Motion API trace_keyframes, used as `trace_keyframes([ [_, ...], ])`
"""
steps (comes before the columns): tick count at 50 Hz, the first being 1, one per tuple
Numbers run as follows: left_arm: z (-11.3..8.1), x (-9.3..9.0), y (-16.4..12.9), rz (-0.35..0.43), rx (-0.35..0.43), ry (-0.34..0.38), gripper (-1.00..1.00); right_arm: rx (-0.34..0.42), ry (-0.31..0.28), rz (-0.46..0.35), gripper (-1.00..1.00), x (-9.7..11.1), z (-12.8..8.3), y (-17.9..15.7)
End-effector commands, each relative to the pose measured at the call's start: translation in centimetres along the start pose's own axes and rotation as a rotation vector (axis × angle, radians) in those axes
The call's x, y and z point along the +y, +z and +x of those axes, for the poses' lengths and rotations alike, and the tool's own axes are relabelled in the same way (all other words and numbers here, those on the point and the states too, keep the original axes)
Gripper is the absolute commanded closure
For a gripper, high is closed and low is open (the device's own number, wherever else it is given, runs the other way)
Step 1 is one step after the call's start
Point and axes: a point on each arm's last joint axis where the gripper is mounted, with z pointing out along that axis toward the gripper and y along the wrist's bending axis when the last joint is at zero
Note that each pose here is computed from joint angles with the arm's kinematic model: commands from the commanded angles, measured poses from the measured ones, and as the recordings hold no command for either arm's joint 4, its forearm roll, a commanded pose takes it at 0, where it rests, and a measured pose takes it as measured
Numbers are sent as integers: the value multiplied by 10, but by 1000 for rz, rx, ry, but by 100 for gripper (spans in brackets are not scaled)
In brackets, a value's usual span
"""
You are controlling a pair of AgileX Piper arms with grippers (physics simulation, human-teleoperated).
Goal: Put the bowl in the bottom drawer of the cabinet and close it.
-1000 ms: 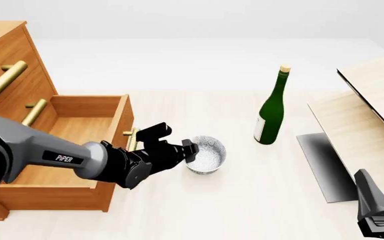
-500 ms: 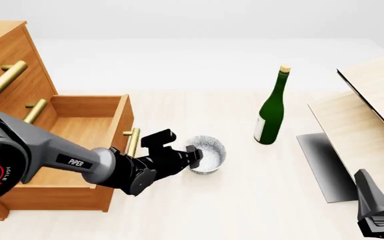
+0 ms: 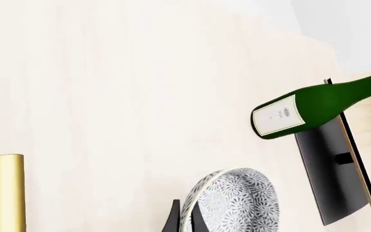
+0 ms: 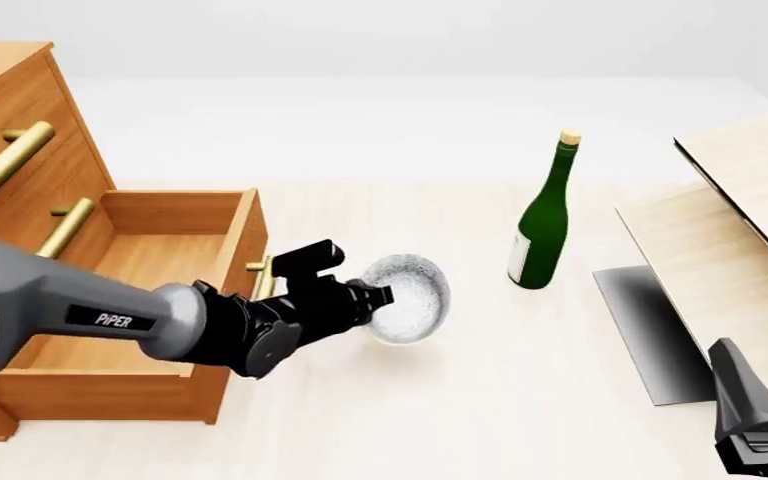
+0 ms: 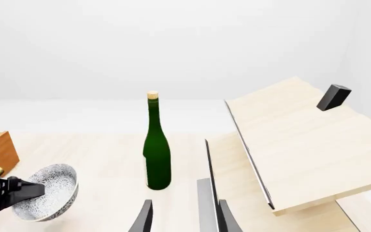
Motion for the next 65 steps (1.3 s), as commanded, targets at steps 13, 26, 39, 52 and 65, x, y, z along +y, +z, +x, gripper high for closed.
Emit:
trace_keyframes([
  [13, -22, -17, -36, 41, -57, 39, 100, 0, 0, 0, -100, 0, 0, 0],
  [26, -27, -22, -50, 54, -71, 57, 100, 0, 0, 0, -100, 0, 0, 0],
  [39, -33, -26, -63, 53, -74, 98, 100, 0, 0, 0, -100, 0, 0, 0],
  [52, -49, -28, -80, 35, -92, 156, 100, 0, 0, 0, -100, 0, 0, 0],
  [65, -60, -30, -92, 30, -119, 175, 100, 0, 0, 0, -100, 0, 0, 0],
])
